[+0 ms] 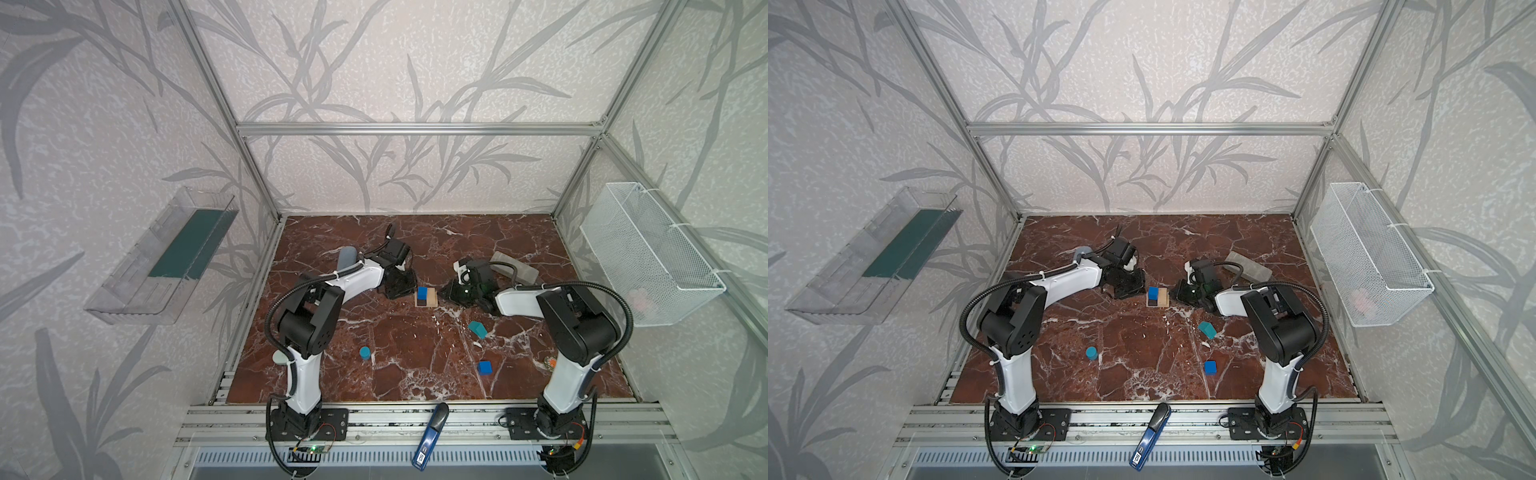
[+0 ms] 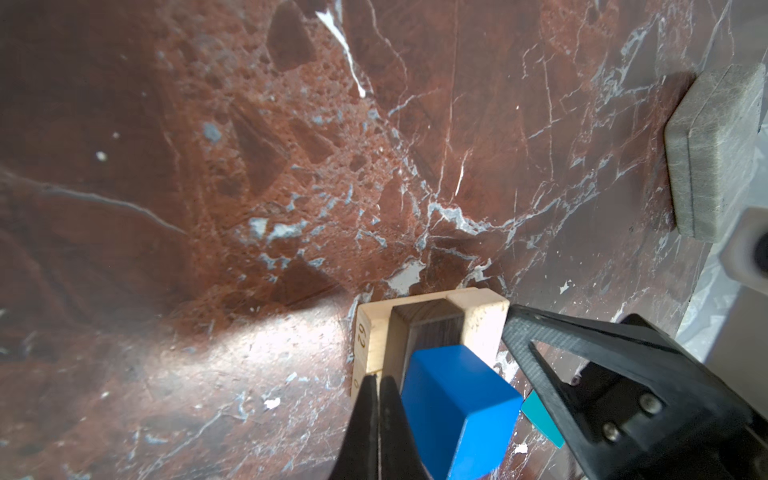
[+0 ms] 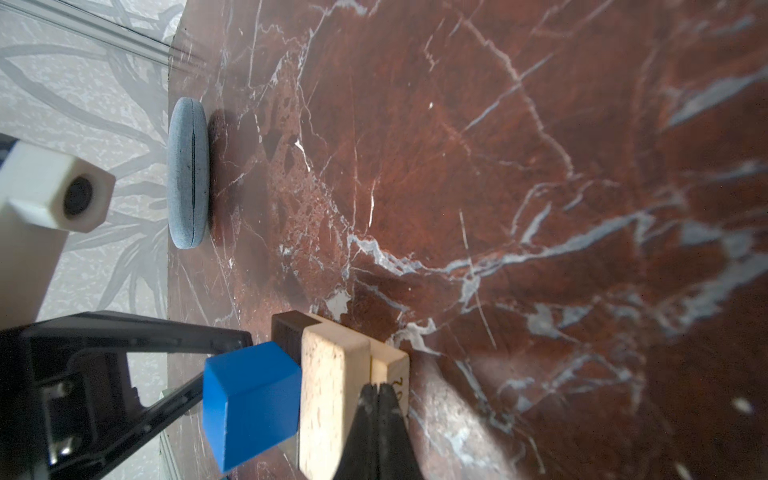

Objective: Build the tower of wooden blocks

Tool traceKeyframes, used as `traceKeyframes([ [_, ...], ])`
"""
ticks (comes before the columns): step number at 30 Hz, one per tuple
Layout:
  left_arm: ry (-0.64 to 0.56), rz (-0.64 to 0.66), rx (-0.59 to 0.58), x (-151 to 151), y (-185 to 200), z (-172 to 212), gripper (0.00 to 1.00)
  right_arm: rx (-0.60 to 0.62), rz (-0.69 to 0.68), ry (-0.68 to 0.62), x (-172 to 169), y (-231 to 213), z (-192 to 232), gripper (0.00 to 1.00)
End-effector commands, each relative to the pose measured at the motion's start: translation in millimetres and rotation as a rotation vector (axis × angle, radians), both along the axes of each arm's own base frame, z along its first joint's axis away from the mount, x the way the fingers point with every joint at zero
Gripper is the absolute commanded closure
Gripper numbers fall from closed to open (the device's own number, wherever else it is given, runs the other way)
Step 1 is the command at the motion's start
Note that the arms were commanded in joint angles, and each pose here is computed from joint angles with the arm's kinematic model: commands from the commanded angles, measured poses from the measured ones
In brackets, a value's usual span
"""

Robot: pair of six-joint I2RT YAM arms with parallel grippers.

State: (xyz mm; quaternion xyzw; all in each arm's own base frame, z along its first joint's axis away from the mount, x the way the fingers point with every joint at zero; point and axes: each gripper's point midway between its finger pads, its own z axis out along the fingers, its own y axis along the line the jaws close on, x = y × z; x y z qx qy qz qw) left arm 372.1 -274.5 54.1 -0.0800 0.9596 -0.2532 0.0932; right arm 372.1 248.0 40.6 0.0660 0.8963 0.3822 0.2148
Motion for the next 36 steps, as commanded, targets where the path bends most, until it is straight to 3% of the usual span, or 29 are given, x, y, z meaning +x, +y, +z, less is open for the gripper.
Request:
traceKeyframes([
  [1,-0.021,-0.002,-0.015,-2.4,-2.1,15.5,1.00,-0.024,-0.006,-0.047,3.5,-1.8,17.6,1.00],
  [36,-0.021,-0.019,-0.019,-10.8,-8.5,18.9,1.00,-0.027,-0.006,-0.035,1.7,-2.5,14.2,1.00],
])
